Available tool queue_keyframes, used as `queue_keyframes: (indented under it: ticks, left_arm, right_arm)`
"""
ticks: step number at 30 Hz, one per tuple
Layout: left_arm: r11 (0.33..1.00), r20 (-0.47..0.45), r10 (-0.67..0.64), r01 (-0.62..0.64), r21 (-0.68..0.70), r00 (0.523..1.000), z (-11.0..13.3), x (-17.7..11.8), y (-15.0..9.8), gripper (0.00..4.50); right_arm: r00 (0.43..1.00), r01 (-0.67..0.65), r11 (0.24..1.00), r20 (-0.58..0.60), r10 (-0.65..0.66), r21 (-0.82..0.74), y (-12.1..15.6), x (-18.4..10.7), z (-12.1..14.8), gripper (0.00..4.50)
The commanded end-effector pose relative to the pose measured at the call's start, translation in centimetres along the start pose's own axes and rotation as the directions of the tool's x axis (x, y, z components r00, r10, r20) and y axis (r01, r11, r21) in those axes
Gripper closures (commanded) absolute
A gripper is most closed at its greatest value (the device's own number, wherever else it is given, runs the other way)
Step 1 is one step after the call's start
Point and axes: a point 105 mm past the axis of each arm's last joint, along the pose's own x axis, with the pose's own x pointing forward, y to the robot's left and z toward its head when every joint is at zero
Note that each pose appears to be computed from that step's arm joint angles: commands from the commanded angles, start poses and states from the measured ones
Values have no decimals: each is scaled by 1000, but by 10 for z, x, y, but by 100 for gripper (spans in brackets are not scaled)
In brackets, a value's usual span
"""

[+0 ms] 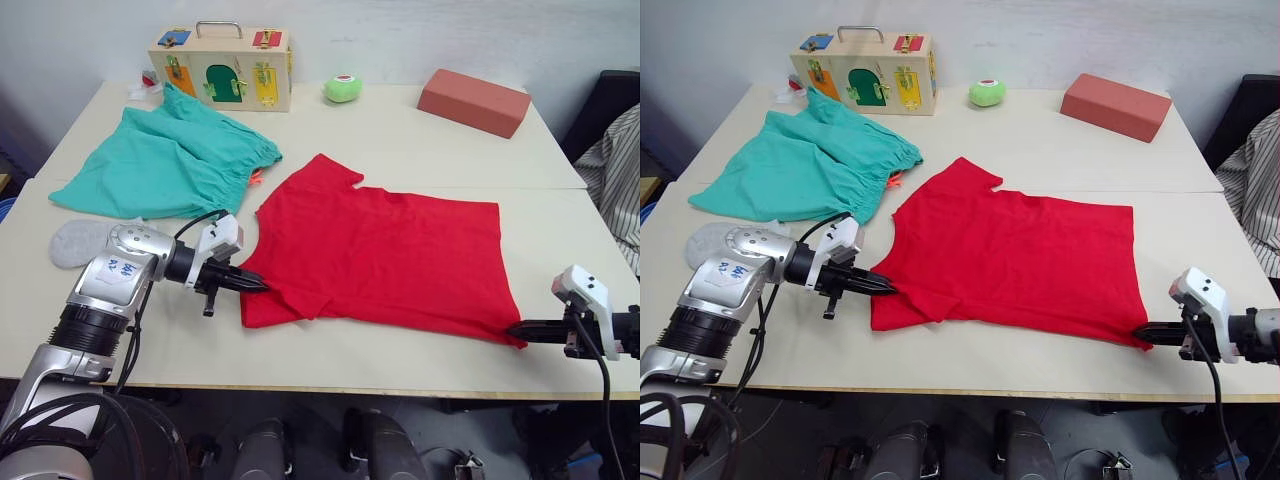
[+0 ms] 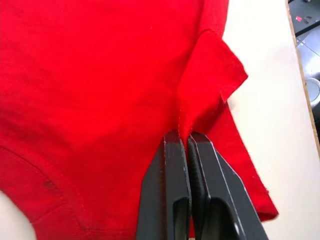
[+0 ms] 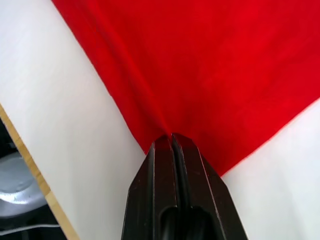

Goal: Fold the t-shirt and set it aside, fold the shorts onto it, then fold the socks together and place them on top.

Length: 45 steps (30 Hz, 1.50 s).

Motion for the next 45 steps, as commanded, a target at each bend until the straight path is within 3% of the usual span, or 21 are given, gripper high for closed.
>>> queue_keyframes:
  ticks: [1,5,6,9,15,19,21,23,25,31,35,36,39,45]
  left_arm:
    - [999,-5,52,-52,13,999,0,-4,9,448]
    - [996,-4,84,-84,-4,996,-10,-3,14,448]
    - [996,7,89,-89,-13,996,-10,-4,14,427]
    - [990,37,141,-140,-10,989,-13,-8,18,353]
    - [964,175,259,-266,14,950,-5,-22,24,163]
    - [945,268,297,-322,52,916,4,-38,16,42]
    - [954,293,246,-284,93,924,9,-38,0,36]
    - [965,276,164,-213,155,947,10,-29,-20,52]
    - [964,242,104,-158,215,965,7,-17,-35,100]
    - [961,294,98,-168,221,951,12,19,-43,294]
    - [950,300,229,-279,138,926,0,36,-28,429]
    - [946,293,272,-310,93,917,-9,39,-24,450]
    - [940,258,317,-338,37,912,-31,43,-29,450]
    - [890,221,448,-456,-18,866,-55,30,-25,450]
  right_arm:
    - [998,26,999,51,-24,-47,-1,2,13,450]
    - [991,70,997,113,-65,-44,-4,6,18,450]
    - [988,72,997,136,-68,-23,-3,5,21,450]
    - [972,115,991,213,-99,-62,0,-1,33,393]
    - [930,261,955,301,-209,-142,0,-24,37,190]
    - [912,287,937,357,-203,-199,16,-38,46,56]
    - [899,273,935,408,-163,-229,30,-35,55,2]
    - [893,212,943,444,-80,-258,51,-25,61,10]
    - [894,146,950,448,-7,-277,68,-12,60,59]
    - [867,180,925,498,11,-334,79,29,65,275]
    - [861,187,931,508,-2,-313,85,63,58,419]
    - [855,239,927,514,-60,-289,78,72,50,447]
    - [826,378,892,526,-205,-247,60,82,32,447]
    - [775,518,832,522,-357,-200,34,59,3,447]
